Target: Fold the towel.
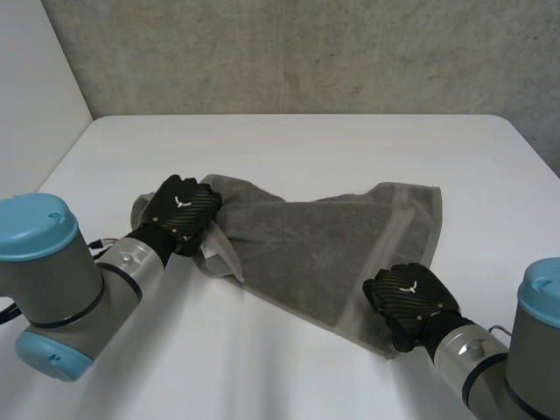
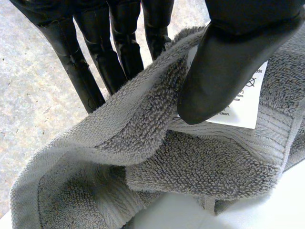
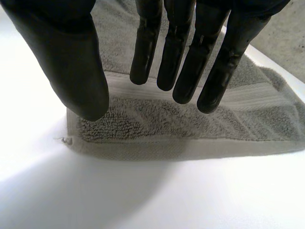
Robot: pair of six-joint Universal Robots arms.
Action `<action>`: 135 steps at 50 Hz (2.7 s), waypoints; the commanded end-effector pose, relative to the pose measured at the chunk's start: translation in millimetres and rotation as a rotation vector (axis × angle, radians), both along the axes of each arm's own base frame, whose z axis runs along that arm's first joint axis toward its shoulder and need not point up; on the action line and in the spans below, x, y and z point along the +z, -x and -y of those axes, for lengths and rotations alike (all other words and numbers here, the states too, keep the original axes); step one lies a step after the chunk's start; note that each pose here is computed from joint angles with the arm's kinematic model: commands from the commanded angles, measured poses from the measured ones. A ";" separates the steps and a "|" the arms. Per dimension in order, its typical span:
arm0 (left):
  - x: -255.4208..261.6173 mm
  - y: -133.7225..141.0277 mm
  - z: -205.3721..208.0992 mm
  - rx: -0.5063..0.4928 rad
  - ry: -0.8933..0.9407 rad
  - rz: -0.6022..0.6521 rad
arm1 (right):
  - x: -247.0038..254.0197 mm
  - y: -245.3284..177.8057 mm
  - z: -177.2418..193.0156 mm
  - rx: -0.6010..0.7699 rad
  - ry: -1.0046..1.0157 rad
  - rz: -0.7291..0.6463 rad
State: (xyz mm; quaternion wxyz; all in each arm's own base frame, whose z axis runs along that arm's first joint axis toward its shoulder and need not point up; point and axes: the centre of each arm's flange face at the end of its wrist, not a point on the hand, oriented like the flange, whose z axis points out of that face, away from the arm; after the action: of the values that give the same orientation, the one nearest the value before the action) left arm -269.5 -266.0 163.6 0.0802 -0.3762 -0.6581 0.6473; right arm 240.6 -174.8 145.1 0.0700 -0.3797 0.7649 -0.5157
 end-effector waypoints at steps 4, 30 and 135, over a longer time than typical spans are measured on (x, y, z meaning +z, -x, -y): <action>-0.8 -0.1 -1.8 -0.002 -0.003 0.002 | -3.1 4.5 -15.3 0.029 -0.090 -0.039; -1.7 -0.2 -2.6 -0.003 -0.008 0.004 | -5.1 7.1 -14.4 0.072 -0.059 -0.028; -2.1 -0.9 -2.5 0.000 -0.010 0.003 | -20.6 10.3 -1.8 0.107 -0.056 -0.068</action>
State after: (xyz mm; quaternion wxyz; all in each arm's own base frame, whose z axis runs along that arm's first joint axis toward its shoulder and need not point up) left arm -268.5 -263.8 161.6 0.0808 -0.3766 -0.6612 0.6438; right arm 229.9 -174.5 125.1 0.0791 -0.4363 0.7591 -0.4767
